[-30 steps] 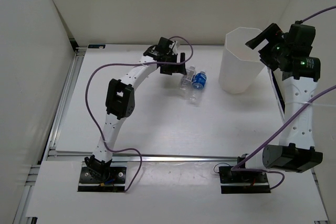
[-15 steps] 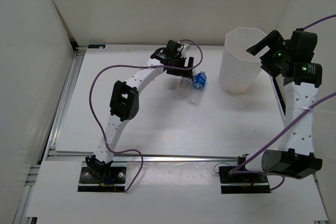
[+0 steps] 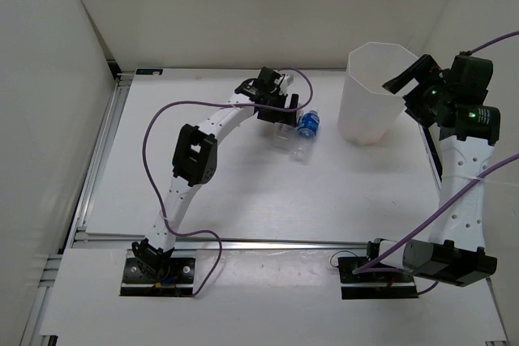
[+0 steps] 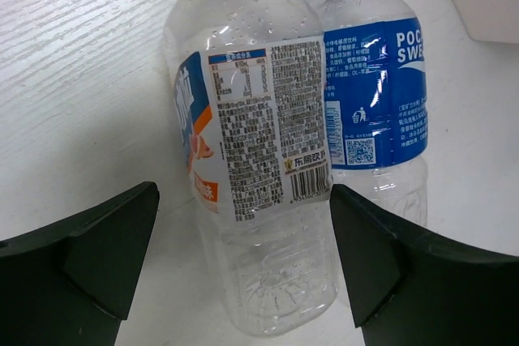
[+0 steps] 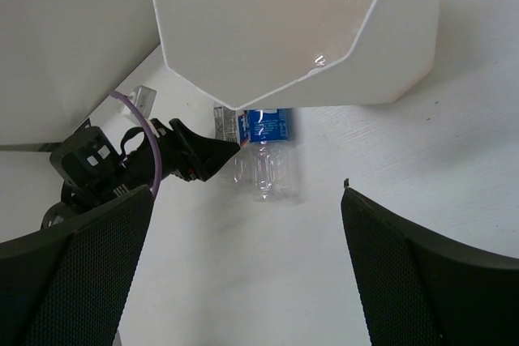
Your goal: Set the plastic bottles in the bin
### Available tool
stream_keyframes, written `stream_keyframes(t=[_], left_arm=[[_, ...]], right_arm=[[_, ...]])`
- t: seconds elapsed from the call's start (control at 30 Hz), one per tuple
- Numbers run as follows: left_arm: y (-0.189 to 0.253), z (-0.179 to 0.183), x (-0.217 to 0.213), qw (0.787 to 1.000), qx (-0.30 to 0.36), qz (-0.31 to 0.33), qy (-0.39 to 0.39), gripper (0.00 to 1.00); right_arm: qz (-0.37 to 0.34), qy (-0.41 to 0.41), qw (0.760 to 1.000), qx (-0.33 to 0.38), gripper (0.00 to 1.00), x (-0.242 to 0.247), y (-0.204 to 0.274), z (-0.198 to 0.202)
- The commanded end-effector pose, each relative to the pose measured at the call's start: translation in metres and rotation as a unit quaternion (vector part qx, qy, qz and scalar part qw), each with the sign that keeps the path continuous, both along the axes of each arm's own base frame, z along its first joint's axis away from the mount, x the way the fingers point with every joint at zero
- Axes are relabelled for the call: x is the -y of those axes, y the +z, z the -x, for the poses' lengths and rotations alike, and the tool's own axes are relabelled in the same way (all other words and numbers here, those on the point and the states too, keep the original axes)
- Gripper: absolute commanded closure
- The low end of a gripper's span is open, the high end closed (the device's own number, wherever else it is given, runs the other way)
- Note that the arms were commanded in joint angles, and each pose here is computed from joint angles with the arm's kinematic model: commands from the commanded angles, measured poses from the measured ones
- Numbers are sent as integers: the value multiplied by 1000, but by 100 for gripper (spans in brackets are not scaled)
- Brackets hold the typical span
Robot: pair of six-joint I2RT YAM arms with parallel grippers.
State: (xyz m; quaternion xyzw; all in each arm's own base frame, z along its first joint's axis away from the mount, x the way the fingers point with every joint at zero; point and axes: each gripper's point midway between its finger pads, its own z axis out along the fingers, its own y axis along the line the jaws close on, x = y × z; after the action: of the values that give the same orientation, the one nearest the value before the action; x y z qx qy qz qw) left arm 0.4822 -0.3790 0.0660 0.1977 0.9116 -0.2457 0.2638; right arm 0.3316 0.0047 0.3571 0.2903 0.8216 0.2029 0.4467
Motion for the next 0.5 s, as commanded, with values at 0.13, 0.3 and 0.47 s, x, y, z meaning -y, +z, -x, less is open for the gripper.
stream_keyframes(t=[0.13, 0.3, 0.47], left_arm=[[-7, 14, 13, 1000, -8, 4, -27, 12], [-15, 20, 9, 999, -20, -4, -27, 27], [-4, 21, 8, 1000, -15, -1, -27, 48]], right_arm=[[24, -27, 999, -1, 0, 13, 2, 8], [42, -69, 997, -10, 0, 31, 7, -7], [35, -68, 997, -2, 0, 32, 17, -23]])
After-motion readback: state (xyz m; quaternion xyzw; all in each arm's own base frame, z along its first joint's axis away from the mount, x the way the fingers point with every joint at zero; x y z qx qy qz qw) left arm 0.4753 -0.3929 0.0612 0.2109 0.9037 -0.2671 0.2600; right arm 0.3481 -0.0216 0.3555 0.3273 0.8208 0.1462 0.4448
